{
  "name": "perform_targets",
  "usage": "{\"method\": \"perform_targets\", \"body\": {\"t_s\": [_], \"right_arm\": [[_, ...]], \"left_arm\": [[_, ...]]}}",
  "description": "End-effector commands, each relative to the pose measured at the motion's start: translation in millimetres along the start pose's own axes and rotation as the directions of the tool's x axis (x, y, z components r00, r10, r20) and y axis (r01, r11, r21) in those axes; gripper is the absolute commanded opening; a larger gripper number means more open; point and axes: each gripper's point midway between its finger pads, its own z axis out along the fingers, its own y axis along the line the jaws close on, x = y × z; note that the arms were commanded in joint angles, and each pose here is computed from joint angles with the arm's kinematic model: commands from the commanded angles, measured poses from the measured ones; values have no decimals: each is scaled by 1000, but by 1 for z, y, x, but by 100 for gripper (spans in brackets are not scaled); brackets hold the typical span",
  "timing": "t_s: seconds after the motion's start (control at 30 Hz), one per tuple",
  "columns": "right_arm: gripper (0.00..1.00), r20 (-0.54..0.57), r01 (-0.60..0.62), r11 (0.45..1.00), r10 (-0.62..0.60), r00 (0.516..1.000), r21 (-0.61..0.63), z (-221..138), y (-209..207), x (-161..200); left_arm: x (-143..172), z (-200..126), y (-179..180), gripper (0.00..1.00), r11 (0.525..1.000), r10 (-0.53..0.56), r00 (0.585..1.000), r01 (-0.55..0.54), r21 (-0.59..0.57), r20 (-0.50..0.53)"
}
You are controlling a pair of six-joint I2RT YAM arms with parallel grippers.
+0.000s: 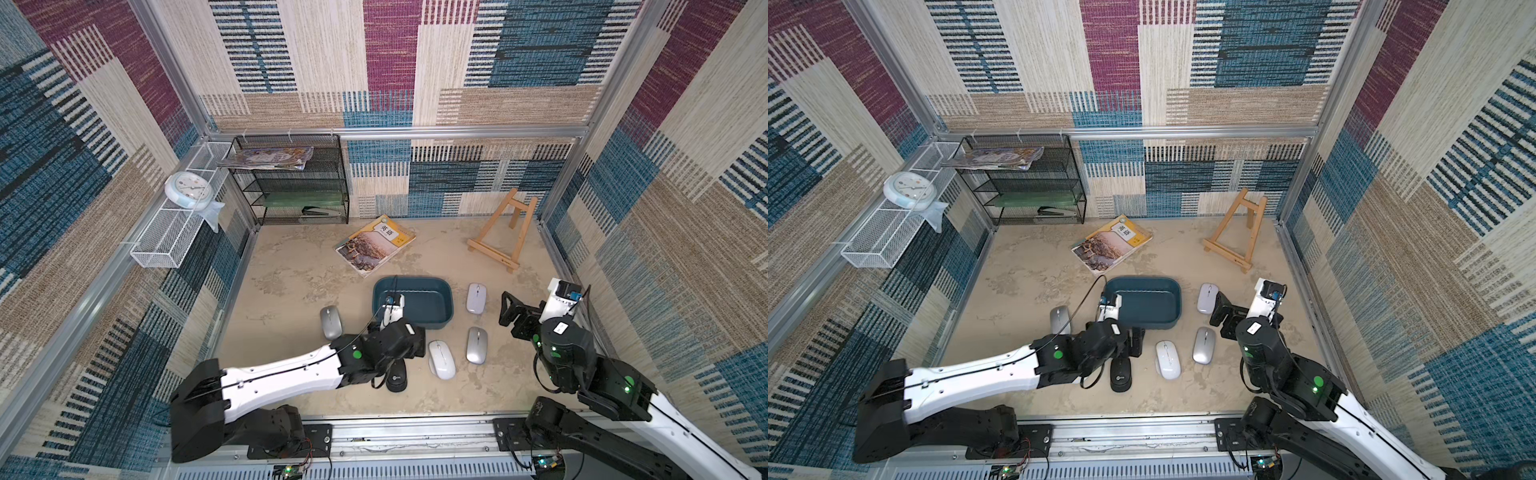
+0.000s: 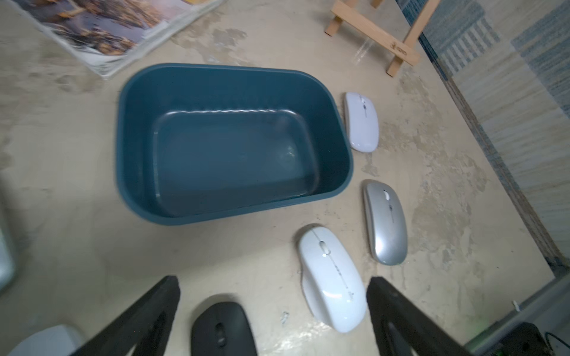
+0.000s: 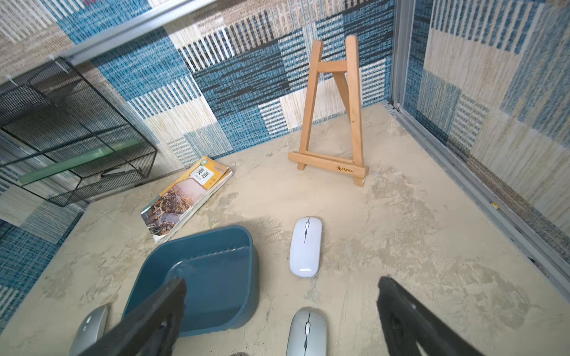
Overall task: Take out the mouse from the storage box
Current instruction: Reset both arms
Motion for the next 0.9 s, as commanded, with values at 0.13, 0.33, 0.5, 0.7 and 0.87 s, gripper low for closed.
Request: {"method": "perform_targets", "body": {"t_s": [0.13, 0.33, 0.5, 0.7, 0.87], "right_arm": [[99, 35, 8, 1000, -7, 999, -15, 23, 18, 14], [99, 57, 64, 998, -64, 996, -7, 36, 29, 18], [100, 82, 84, 994, -90, 993, 75, 45, 24, 10], [100, 140, 130, 978, -153, 978, 164, 58, 7, 5], [99, 162, 117, 955, -165, 973, 274, 81, -21, 1]], "left_arm": [[-53, -58, 105, 99, 966, 28, 911, 81, -245, 411], [-74, -85, 218, 99, 804, 40, 913, 211, -556, 405], [-79, -81, 260, 99, 720, 38, 874, 313, -620, 485], [-72, -75, 308, 99, 597, 62, 871, 359, -718, 487], [-68, -85, 348, 99, 512, 50, 829, 457, -727, 556]]}}
